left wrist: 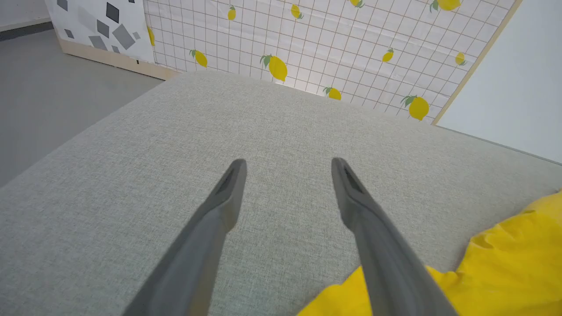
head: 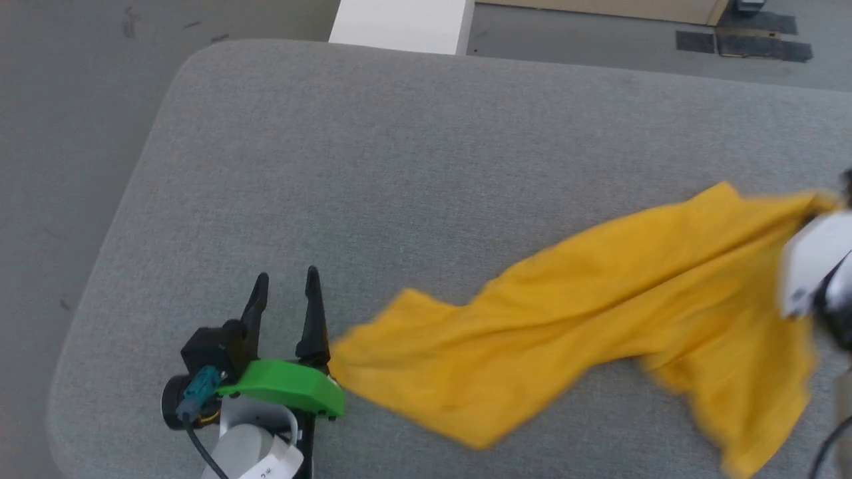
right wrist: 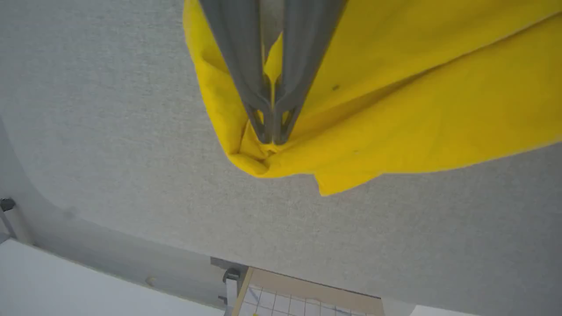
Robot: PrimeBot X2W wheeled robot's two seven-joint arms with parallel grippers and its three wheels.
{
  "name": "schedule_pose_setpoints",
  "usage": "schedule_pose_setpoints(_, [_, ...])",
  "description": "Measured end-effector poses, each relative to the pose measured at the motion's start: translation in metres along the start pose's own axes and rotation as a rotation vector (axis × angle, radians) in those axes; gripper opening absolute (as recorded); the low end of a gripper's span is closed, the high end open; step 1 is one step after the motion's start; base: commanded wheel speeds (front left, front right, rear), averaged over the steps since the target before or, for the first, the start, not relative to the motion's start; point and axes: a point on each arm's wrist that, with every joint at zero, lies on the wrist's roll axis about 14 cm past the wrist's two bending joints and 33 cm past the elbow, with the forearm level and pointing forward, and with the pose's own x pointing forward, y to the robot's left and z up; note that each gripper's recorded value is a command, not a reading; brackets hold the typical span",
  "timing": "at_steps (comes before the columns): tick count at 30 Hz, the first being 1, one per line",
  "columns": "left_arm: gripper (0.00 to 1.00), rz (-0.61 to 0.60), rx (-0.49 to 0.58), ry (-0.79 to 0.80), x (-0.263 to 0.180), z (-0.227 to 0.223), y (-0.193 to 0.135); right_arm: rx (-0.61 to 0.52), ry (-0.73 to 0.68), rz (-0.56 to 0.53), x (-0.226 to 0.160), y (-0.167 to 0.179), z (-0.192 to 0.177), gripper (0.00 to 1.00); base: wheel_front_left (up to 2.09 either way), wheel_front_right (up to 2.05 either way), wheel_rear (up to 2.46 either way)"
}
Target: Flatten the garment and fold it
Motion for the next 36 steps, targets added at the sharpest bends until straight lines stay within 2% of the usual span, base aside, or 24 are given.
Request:
schedule_pose_setpoints(2, [1.00, 0.000, 0.000, -0.005, 0.002, 0.002, 0.000, -0.054, -0.095, -0.046, 0.007, -0.016, 0.033, 0.00, 0.00, 0.00, 0.00])
schedule_pose_setpoints(5, [1.00, 0.000, 0.003, -0.005, 0.003, 0.002, 0.001, -0.109, -0.175, -0.050, 0.018, -0.017, 0.061, 0.00, 0.00, 0.00, 0.00])
schedule_pose_setpoints(9, [1.00, 0.000, 0.006, 0.008, 0.003, -0.003, 0.001, -0.113, -0.102, 0.016, 0.035, 0.004, 0.044, 0.00, 0.00, 0.00, 0.00])
schedule_pose_setpoints(10, [1.00, -0.004, 0.006, 0.011, 0.003, -0.004, 0.000, -0.101, -0.090, 0.029, 0.037, 0.007, 0.039, 0.15, 0.00, 0.00, 0.00])
schedule_pose_setpoints(11, [1.00, -0.011, 0.005, 0.014, 0.004, -0.005, -0.002, -0.091, -0.083, 0.041, 0.038, 0.010, 0.035, 0.49, 0.00, 0.00, 0.00])
schedule_pose_setpoints(12, [1.00, -0.016, 0.004, 0.016, 0.005, -0.005, -0.003, -0.074, -0.084, 0.051, 0.038, 0.013, 0.033, 1.00, 0.00, 0.00, 0.00])
schedule_pose_setpoints(17, [1.00, -0.055, -0.003, 0.019, 0.006, -0.007, -0.015, 0.024, -0.200, 0.103, 0.022, 0.026, 0.039, 1.00, 0.00, 0.00, 0.00])
schedule_pose_setpoints(23, [1.00, -0.118, 0.012, 0.066, 0.004, -0.015, -0.031, 0.129, -0.388, 0.171, -0.026, 0.048, 0.036, 1.00, 0.00, 0.00, 0.00])
schedule_pose_setpoints(27, [1.00, -0.167, 0.048, 0.175, -0.006, -0.030, -0.039, 0.180, -0.417, 0.173, -0.061, 0.050, 0.013, 1.00, 0.00, 0.00, 0.00])
schedule_pose_setpoints(28, [1.00, -0.194, 0.070, 0.250, -0.015, -0.040, -0.043, 0.206, -0.414, 0.166, -0.077, 0.048, -0.001, 1.00, 0.00, 0.00, 0.00])
schedule_pose_setpoints(36, [1.00, -0.255, 0.098, 0.555, -0.053, -0.079, -0.055, 0.305, -0.395, 0.066, -0.122, 0.010, -0.039, 1.00, 0.00, 0.00, 0.00])
